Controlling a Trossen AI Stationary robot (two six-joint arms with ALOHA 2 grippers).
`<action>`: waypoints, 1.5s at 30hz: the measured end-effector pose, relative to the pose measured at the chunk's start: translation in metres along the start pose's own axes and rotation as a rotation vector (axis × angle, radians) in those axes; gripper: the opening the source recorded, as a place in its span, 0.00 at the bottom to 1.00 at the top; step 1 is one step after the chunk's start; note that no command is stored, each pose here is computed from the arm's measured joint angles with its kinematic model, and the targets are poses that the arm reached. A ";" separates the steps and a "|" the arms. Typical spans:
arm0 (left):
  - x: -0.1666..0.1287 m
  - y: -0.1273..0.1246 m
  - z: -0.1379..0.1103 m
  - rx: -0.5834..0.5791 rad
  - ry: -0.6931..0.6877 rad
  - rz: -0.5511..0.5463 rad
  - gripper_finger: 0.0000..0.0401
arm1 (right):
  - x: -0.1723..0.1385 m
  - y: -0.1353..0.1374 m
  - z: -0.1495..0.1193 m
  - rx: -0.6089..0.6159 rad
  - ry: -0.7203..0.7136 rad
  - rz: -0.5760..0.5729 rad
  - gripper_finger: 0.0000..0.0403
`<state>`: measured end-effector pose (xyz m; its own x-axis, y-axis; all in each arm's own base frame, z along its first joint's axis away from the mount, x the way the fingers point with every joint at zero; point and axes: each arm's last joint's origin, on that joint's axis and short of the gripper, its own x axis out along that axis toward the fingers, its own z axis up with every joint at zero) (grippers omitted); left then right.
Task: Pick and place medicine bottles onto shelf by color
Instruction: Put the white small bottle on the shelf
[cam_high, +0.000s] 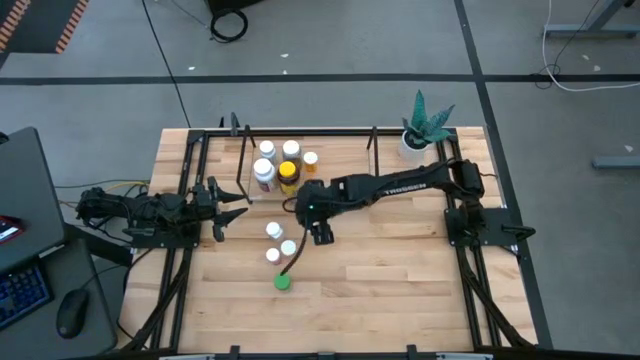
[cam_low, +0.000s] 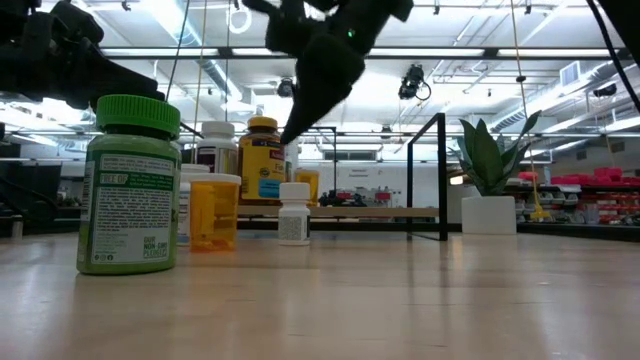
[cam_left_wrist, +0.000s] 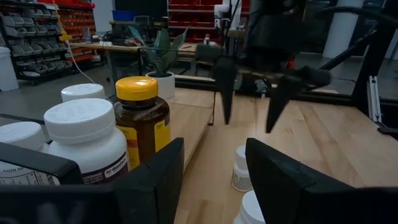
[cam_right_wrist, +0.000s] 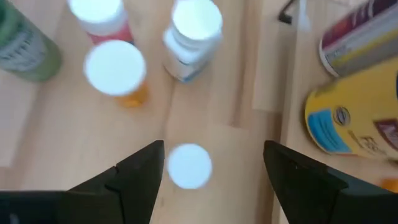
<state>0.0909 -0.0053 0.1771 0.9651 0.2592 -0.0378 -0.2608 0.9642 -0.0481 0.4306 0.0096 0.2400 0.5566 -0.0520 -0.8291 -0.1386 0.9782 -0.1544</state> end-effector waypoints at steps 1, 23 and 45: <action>0.000 0.000 0.000 0.000 0.000 0.000 0.45 | -0.002 0.003 0.003 -0.003 -0.008 0.003 0.70; 0.000 0.000 0.000 0.000 0.000 -0.001 0.45 | -0.033 0.049 0.043 -0.051 -0.209 0.087 0.70; 0.000 0.000 0.000 0.001 0.000 0.000 0.46 | -0.017 0.028 0.028 -0.065 -0.077 0.055 0.77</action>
<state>0.0909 -0.0053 0.1771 0.9651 0.2590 -0.0378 -0.2606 0.9643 -0.0473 0.4400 0.0438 0.2649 0.6076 0.0195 -0.7940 -0.2220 0.9640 -0.1463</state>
